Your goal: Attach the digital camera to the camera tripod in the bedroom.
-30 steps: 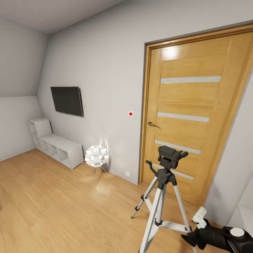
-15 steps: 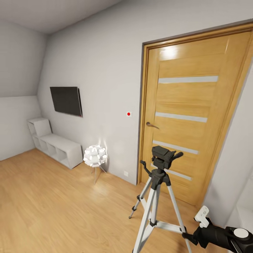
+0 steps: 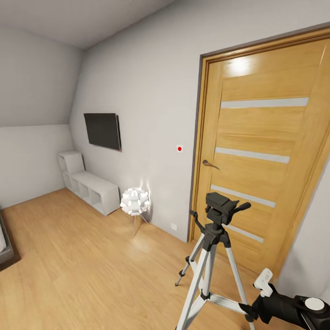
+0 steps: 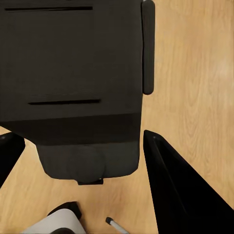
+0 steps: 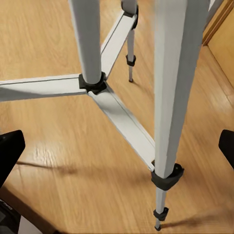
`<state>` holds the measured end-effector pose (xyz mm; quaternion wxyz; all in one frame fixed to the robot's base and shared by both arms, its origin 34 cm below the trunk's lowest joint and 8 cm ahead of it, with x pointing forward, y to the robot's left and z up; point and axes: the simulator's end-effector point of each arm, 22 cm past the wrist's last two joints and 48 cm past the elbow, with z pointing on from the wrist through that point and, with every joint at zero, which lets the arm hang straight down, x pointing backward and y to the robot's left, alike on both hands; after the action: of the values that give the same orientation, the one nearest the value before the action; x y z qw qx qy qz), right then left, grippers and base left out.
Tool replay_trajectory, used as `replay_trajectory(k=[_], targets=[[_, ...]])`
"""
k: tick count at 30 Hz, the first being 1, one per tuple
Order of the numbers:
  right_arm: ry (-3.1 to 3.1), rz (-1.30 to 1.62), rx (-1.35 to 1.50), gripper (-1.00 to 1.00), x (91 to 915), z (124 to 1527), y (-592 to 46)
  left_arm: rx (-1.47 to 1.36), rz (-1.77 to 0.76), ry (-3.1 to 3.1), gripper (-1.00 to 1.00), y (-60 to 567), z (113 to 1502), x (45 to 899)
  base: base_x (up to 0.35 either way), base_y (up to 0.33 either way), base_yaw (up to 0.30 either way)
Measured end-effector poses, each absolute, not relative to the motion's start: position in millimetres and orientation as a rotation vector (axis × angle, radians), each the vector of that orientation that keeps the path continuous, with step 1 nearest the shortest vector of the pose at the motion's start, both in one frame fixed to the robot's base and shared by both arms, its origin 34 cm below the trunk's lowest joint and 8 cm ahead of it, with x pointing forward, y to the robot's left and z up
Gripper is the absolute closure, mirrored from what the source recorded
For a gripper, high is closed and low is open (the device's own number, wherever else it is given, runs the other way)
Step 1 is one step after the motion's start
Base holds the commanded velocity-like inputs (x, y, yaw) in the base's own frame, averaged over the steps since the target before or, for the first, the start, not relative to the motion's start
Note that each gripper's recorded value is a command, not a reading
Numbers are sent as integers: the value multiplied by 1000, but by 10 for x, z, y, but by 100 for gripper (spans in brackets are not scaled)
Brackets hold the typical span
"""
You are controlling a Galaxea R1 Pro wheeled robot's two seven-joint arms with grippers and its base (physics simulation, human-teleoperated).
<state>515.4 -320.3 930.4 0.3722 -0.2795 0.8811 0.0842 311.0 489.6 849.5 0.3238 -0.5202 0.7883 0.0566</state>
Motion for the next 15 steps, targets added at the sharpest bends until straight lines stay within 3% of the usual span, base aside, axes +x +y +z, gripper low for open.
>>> replay_trajectory(k=[15], targets=[[2258,216,-716,-100,5155,9303,-3198,-1369,149,2066,100,4906,8496,3104,-70,-97,26]])
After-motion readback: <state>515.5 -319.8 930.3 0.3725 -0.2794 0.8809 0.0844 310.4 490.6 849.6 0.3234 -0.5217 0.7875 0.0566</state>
